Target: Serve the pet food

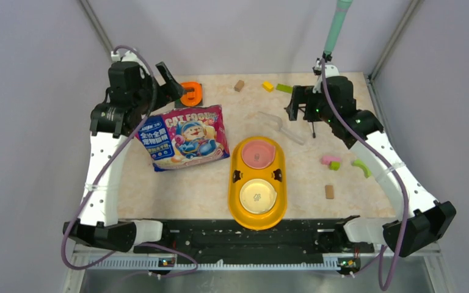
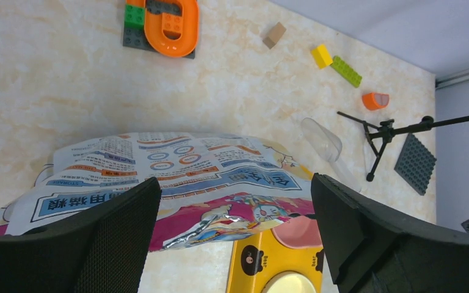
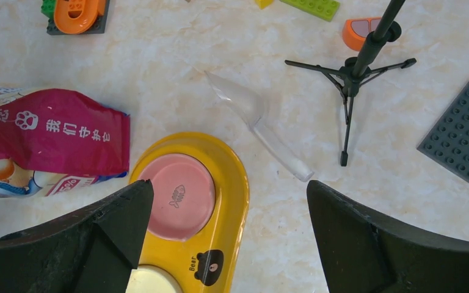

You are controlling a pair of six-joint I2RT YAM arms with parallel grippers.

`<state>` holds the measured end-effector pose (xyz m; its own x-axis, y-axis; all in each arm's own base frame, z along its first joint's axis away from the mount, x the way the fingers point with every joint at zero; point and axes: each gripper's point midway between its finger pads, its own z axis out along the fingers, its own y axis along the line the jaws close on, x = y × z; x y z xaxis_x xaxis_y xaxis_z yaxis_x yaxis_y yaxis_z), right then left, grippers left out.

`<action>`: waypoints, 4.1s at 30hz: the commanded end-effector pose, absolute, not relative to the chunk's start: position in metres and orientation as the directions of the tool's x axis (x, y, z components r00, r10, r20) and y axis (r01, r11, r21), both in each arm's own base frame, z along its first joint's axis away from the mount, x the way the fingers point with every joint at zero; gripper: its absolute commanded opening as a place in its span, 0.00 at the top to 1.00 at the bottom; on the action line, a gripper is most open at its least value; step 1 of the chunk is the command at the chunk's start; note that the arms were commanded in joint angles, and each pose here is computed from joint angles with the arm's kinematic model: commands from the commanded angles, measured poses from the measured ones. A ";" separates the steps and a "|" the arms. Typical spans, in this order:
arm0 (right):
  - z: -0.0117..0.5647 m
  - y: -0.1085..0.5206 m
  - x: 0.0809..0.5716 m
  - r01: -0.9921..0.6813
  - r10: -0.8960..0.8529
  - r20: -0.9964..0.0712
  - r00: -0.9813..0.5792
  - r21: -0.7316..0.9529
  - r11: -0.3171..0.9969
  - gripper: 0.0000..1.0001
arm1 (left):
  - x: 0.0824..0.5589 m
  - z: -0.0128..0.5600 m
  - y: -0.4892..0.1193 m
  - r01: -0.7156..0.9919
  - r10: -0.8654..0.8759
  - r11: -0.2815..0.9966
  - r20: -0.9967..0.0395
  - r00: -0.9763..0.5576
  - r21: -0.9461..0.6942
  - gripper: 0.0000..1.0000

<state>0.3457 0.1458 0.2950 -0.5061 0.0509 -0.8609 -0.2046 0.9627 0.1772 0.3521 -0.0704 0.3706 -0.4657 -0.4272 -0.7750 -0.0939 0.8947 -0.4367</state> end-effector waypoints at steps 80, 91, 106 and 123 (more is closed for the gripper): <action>0.257 0.201 0.370 -0.357 0.012 -0.789 -0.614 0.291 0.888 0.02 | 0.415 0.441 -0.087 0.420 -0.317 0.711 -0.790 -0.525 -0.564 1.00; 0.260 0.217 0.382 -0.399 -0.011 -0.778 -0.628 0.310 0.863 0.02 | 0.432 0.442 -0.082 0.343 -0.401 0.684 -0.724 -0.560 -0.644 0.63; 0.247 0.221 0.386 -0.393 -0.027 -0.757 -0.653 0.309 0.866 0.02 | 0.412 0.368 -0.087 -0.176 -0.498 0.849 -0.645 -0.580 -0.498 0.17; 0.244 0.219 0.378 -0.382 -0.015 -0.752 -0.659 0.317 0.868 0.02 | 0.380 0.379 -0.060 -0.418 -0.623 0.767 -0.720 -0.305 -0.487 0.26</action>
